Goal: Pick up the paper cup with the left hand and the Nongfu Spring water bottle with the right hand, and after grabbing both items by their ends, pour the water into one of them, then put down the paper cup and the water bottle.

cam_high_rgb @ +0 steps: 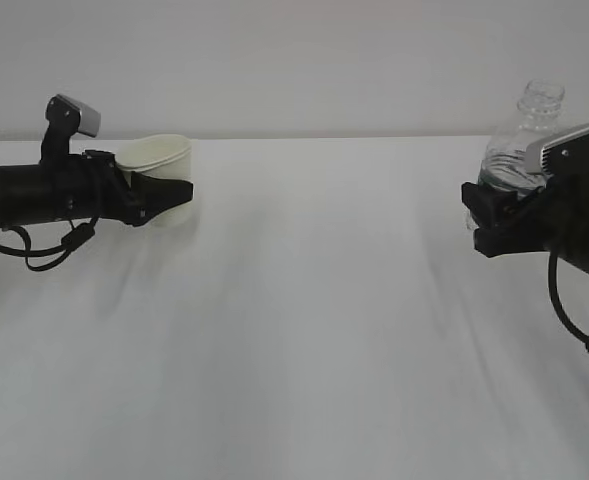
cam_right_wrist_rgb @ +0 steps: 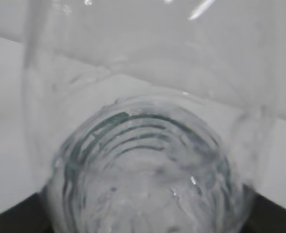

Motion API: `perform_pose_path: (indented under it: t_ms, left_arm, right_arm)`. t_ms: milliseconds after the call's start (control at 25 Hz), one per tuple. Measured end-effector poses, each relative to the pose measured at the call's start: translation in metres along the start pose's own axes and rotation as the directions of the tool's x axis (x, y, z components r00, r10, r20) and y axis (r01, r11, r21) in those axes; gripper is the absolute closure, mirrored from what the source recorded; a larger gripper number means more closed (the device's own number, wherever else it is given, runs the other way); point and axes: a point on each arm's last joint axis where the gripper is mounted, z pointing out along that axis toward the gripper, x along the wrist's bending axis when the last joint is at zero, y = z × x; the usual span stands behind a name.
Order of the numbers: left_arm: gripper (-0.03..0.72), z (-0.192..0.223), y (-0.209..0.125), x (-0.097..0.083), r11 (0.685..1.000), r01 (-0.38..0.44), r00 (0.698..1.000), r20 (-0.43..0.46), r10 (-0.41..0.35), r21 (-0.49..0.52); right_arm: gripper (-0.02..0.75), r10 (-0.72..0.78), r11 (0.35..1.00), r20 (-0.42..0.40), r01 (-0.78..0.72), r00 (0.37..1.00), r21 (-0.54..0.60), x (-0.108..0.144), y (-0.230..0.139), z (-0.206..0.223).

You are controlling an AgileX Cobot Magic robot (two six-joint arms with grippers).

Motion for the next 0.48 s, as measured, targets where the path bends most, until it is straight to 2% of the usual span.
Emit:
perform_pose_path:
  t_ms: [240, 480]
  left_arm:
    - [0.228, 0.015, 0.008, -0.027, 1.0, -0.028, 0.995, 0.096, 0.026, 0.011]
    - [0.229, 0.039, 0.014, -0.068, 0.998, -0.069, 0.976, 0.206, 0.064, 0.015]
  right_arm:
    - [0.29, -0.033, 0.999, -0.025, 0.033, 0.999, 0.007, 0.001, 0.009, -0.006]
    - [0.29, -0.05, 0.999, -0.039, 0.051, 0.998, 0.014, 0.002, 0.016, -0.011]
